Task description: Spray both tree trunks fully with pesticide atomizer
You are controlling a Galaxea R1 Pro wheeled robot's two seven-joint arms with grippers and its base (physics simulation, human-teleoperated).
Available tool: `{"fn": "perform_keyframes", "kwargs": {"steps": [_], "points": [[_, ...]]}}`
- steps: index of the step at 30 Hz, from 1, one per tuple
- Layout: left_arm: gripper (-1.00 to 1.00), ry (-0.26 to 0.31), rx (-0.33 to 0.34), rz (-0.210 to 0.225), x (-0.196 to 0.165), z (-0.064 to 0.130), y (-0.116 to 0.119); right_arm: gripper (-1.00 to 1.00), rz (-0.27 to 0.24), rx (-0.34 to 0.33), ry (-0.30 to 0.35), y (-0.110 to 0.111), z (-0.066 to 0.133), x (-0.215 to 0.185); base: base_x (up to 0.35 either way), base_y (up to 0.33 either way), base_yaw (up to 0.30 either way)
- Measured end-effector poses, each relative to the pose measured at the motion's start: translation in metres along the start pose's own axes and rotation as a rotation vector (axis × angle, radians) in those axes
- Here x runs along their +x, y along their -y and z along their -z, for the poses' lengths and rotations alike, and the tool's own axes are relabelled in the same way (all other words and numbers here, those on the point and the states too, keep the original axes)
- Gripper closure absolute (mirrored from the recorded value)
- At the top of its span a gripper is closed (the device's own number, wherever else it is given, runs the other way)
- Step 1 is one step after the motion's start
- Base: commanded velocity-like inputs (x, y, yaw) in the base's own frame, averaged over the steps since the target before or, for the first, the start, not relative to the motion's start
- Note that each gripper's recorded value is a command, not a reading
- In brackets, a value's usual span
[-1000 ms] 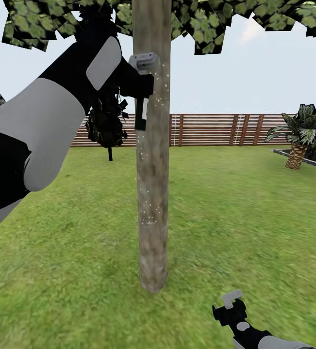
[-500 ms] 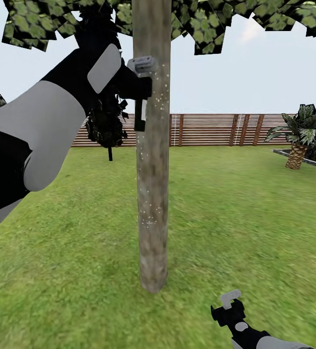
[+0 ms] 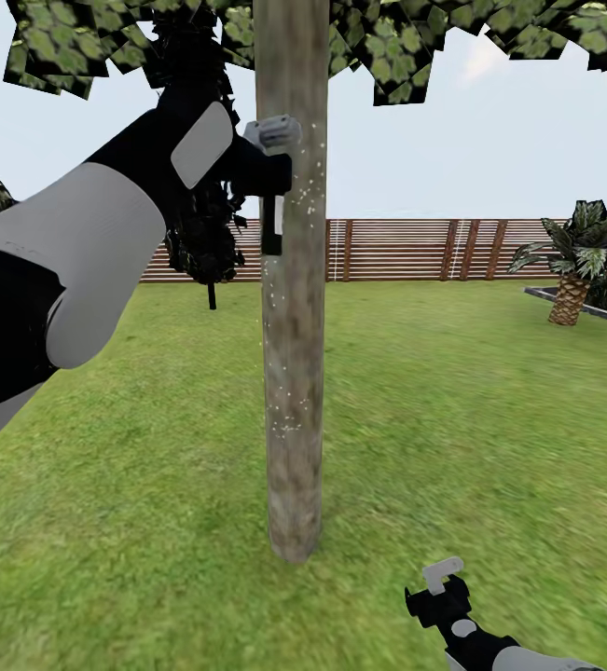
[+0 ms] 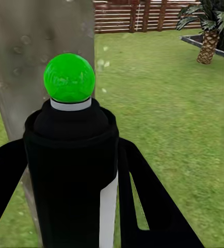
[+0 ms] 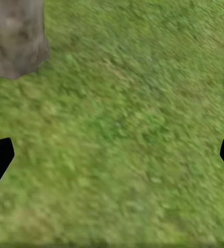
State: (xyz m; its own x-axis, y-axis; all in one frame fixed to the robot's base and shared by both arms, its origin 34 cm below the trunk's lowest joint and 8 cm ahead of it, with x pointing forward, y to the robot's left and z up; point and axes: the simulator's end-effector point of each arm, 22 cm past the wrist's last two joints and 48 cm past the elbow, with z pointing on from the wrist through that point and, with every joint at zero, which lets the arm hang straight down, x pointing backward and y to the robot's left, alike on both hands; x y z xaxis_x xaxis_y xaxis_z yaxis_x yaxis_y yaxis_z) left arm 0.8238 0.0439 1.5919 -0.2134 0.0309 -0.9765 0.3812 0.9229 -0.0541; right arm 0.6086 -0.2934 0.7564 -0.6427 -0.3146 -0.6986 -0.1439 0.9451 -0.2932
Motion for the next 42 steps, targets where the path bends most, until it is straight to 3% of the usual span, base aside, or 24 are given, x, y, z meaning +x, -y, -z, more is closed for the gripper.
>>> {"fn": "perform_keyframes", "kwargs": {"steps": [2, 6, 17, 20, 22, 28, 42], "points": [[1.00, 0.060, 0.004, 0.000, -0.013, 0.000, 0.001, -1.00, 0.000, 0.000, 0.000, 0.000, 0.000, 0.000, 0.000, 0.000, 0.000], [1.00, 0.094, 0.006, 0.000, -0.019, -0.001, 0.001, -1.00, 0.000, 0.000, 0.000, 0.000, 0.000, 0.000, -0.043, 0.008, 0.000], [1.00, 0.098, 0.006, 0.002, -0.019, -0.001, 0.001, -1.00, 0.000, 0.000, 0.001, 0.000, 0.000, 0.000, -0.183, 0.026, 0.000], [1.00, 0.079, 0.004, 0.009, -0.006, -0.009, -0.003, -1.00, 0.000, 0.000, 0.000, 0.000, 0.000, 0.000, -0.021, 0.000, 0.000], [1.00, 0.042, -0.027, 0.034, 0.021, -0.025, -0.021, -1.00, 0.000, 0.000, -0.001, 0.000, 0.000, 0.000, -0.003, 0.000, 0.000], [1.00, 0.055, -0.074, 0.078, 0.043, -0.042, -0.049, -1.00, 0.000, 0.000, 0.000, 0.000, 0.000, 0.000, 0.000, 0.000, 0.000], [1.00, 0.094, -0.092, 0.099, 0.049, -0.048, -0.061, -1.00, 0.000, 0.000, 0.000, 0.000, 0.000, 0.000, 0.000, 0.000, 0.000]]}}
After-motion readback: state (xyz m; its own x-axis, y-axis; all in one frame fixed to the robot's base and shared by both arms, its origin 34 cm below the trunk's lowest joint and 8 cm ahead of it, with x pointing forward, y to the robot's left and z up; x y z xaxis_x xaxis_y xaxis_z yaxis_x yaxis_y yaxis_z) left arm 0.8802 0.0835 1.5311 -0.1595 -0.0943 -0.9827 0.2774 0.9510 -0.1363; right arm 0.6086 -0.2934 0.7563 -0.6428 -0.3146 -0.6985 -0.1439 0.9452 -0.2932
